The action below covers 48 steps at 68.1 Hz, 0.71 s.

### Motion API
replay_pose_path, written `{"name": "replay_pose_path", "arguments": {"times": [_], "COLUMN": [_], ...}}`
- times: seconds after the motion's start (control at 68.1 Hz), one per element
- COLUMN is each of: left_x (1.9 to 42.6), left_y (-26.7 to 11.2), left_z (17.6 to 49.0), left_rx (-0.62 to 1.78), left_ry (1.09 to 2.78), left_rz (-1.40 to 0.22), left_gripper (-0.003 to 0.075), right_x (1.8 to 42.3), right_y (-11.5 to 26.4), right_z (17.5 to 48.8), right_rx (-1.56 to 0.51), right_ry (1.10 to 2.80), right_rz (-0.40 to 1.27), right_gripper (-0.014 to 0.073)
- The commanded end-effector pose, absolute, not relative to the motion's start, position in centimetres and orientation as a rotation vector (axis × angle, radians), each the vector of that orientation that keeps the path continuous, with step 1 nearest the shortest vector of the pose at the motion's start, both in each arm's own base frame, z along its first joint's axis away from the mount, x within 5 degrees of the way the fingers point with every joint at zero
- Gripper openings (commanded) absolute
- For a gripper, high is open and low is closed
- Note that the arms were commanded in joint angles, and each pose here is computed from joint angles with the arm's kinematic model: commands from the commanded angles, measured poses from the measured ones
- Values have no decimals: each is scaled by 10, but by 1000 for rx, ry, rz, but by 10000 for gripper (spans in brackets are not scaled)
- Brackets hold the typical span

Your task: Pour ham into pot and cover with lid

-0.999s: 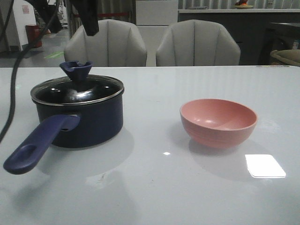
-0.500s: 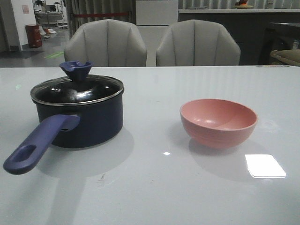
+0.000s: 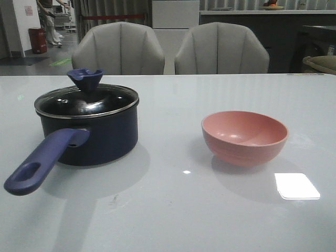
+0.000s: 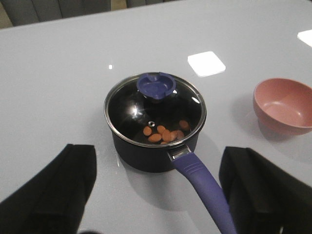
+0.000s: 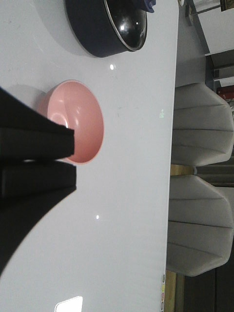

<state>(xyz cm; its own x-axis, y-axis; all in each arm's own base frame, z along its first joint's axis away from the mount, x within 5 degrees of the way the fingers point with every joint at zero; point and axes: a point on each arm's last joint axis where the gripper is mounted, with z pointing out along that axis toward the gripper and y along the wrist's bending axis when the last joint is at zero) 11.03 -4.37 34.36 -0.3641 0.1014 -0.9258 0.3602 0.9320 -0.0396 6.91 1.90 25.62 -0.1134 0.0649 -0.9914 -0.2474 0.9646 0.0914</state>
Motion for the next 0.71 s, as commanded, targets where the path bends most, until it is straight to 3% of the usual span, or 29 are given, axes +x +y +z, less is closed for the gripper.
{"name": "replay_pose_path", "arguments": {"times": [0.0,0.294,0.367,0.426,0.485,0.544,0.69], "left_x": [87,39,35,33,32,32,33], "left_y": [-36,-18,-17,-16,-16,-16,-16], "left_z": [344,289,286,287,287,287,285], "left_rx": [306,260,250,246,246,246,249], "left_ry": [1746,1597,1550,1533,1531,1531,1543], "left_rz": [-317,-375,-381,-385,-385,-385,-384], "left_gripper": [552,536,467,366,204,95,133], "right_x": [69,69,69,69,69,69,69], "right_y": [17,17,17,17,17,17,17], "right_z": [274,274,274,274,274,274,274], "right_rx": [-127,-127,-127,-127,-127,-127,-127], "right_ry": [1552,1552,1552,1552,1552,1552,1552], "right_rz": [254,254,254,254,254,254,254], "right_gripper": [151,151,151,151,151,151,151]}}
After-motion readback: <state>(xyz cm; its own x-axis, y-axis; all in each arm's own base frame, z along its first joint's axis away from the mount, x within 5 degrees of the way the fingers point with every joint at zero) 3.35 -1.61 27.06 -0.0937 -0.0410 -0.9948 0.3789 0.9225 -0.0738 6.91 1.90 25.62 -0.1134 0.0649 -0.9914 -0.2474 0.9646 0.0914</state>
